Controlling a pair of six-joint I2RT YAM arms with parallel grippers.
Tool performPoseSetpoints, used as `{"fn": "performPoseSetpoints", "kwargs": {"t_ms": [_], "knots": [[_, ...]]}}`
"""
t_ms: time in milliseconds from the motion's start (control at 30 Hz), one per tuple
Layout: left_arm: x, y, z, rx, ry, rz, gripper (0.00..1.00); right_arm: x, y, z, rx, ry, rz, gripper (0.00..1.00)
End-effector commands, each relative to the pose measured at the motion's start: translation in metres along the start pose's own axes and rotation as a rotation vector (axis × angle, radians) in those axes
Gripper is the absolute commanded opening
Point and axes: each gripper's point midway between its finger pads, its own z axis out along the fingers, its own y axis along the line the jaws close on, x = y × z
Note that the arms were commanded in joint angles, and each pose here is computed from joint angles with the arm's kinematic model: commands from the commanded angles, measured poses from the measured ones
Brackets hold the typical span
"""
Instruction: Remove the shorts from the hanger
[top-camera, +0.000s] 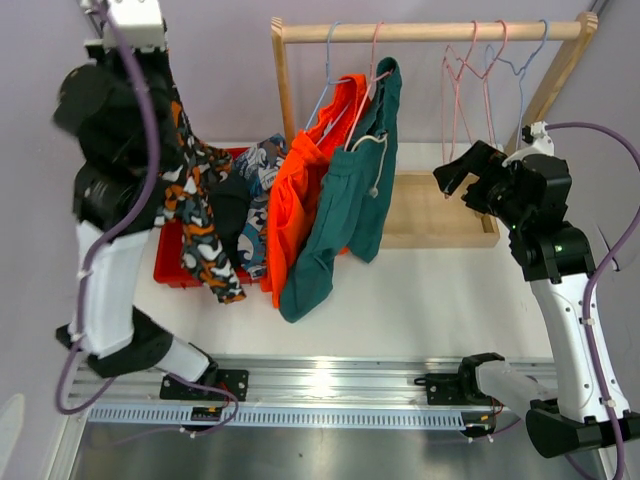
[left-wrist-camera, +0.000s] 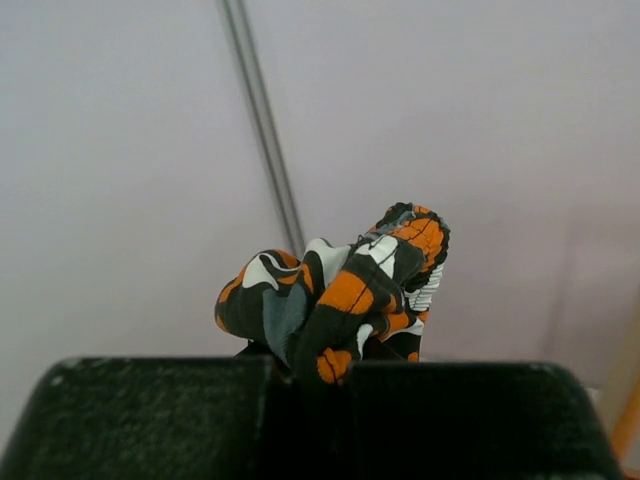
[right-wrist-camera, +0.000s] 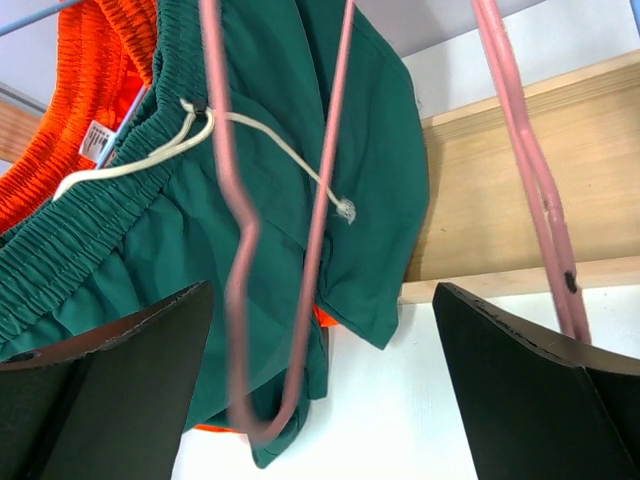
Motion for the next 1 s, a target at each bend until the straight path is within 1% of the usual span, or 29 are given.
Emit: {"fn": "performPoseSetpoints", "kwargs": {"t_ms": [0,33,67,100,133,167,200,233,300,333,367,400,433,467,500,533,567,600,633,700,733,767,800,833,867,933,967], "knots": [[0.032,-0.012,0.051,0.003,0.042,-0.030,0.00,-0.004,0.005,-0.006,-0.038,-0.016,-0.026,0.99],[0.040,-0.026,0.065,0.066,0.042,-0.109,0.00,-0.002,0.005,-0.008,-0.040,-0.007,-0.030,0.99],[0.061,-0.036,0.087,0.071,0.079,-0.119,0.00,-0.004,0.006,-0.013,-0.046,-0.015,-0.048,0.99],[0.084,-0.018,0.107,0.023,0.120,-0.115,0.00,-0.004,0.007,-0.016,-0.055,-0.018,-0.058,0.99],[0.099,-0.025,0.120,0.046,0.145,-0.163,0.00,-0.004,0.010,-0.021,-0.074,-0.017,-0.070,1.00],[0.115,-0.023,0.132,0.036,0.170,-0.175,0.00,-0.006,0.011,-0.025,-0.081,-0.025,-0.095,0.99],[0.145,-0.030,0.148,0.036,0.232,-0.172,0.00,-0.011,0.015,-0.035,-0.097,-0.047,-0.109,0.99],[0.163,-0.022,0.158,0.009,0.267,-0.215,0.00,-0.015,0.019,-0.041,-0.113,-0.063,-0.122,0.99],[0.189,-0.031,0.166,0.042,0.328,-0.220,0.00,-0.020,0.032,-0.054,-0.179,-0.086,-0.146,0.99],[0.209,-0.039,0.171,0.050,0.372,-0.219,0.00,-0.030,0.045,-0.066,-0.232,-0.130,-0.160,0.99],[0.220,-0.047,0.170,0.069,0.403,-0.227,0.00,-0.031,0.059,-0.074,-0.304,-0.131,-0.174,0.99],[0.264,-0.061,0.168,0.085,0.507,-0.222,0.00,-0.039,0.072,-0.081,-0.360,-0.163,-0.175,0.99],[0.259,-0.061,0.160,0.098,0.503,-0.238,0.16,-0.046,0.084,-0.089,-0.411,-0.180,-0.179,0.99],[0.266,-0.071,0.153,0.148,0.519,-0.252,0.36,-0.046,0.097,-0.095,-0.480,-0.170,-0.187,0.99],[0.327,-0.087,0.139,0.168,0.633,-0.235,0.74,-0.053,0.107,-0.097,-0.524,-0.184,-0.179,0.99],[0.309,-0.082,0.128,0.175,0.590,-0.262,0.88,-0.060,0.116,-0.095,-0.554,-0.184,-0.179,0.99],[0.308,-0.085,0.125,0.194,0.565,-0.286,0.99,-0.063,0.122,-0.093,-0.575,-0.180,-0.175,0.99],[0.335,-0.089,0.110,0.196,0.626,-0.289,0.99,-0.066,0.129,-0.090,-0.602,-0.176,-0.173,0.99],[0.343,-0.088,0.091,0.200,0.654,-0.295,0.99,-0.072,0.137,-0.079,-0.614,-0.163,-0.169,0.99],[0.377,-0.100,0.057,0.230,0.733,-0.291,0.99,-0.073,0.152,-0.069,-0.639,-0.153,-0.183,0.99],[0.354,-0.097,0.046,0.245,0.681,-0.304,0.99,-0.078,0.159,-0.055,-0.636,-0.149,-0.189,0.99],[0.361,-0.109,0.027,0.265,0.693,-0.264,0.99,-0.076,0.164,-0.047,-0.631,-0.136,-0.196,0.99],[0.354,-0.114,0.017,0.282,0.681,-0.250,0.99,-0.080,0.166,-0.037,-0.605,-0.145,-0.198,0.99],[0.349,-0.115,0.001,0.302,0.672,-0.238,0.99,-0.076,0.178,-0.021,-0.610,-0.122,-0.209,0.99],[0.342,-0.127,-0.016,0.352,0.679,-0.218,0.99,-0.074,0.180,-0.012,-0.594,-0.110,-0.208,0.99],[0.340,-0.130,-0.035,0.390,0.686,-0.208,0.99,-0.074,0.182,0.008,-0.558,-0.106,-0.197,0.99],[0.336,-0.126,-0.048,0.402,0.686,-0.215,0.99,-0.070,0.185,0.023,-0.549,-0.093,-0.193,0.99]]}}
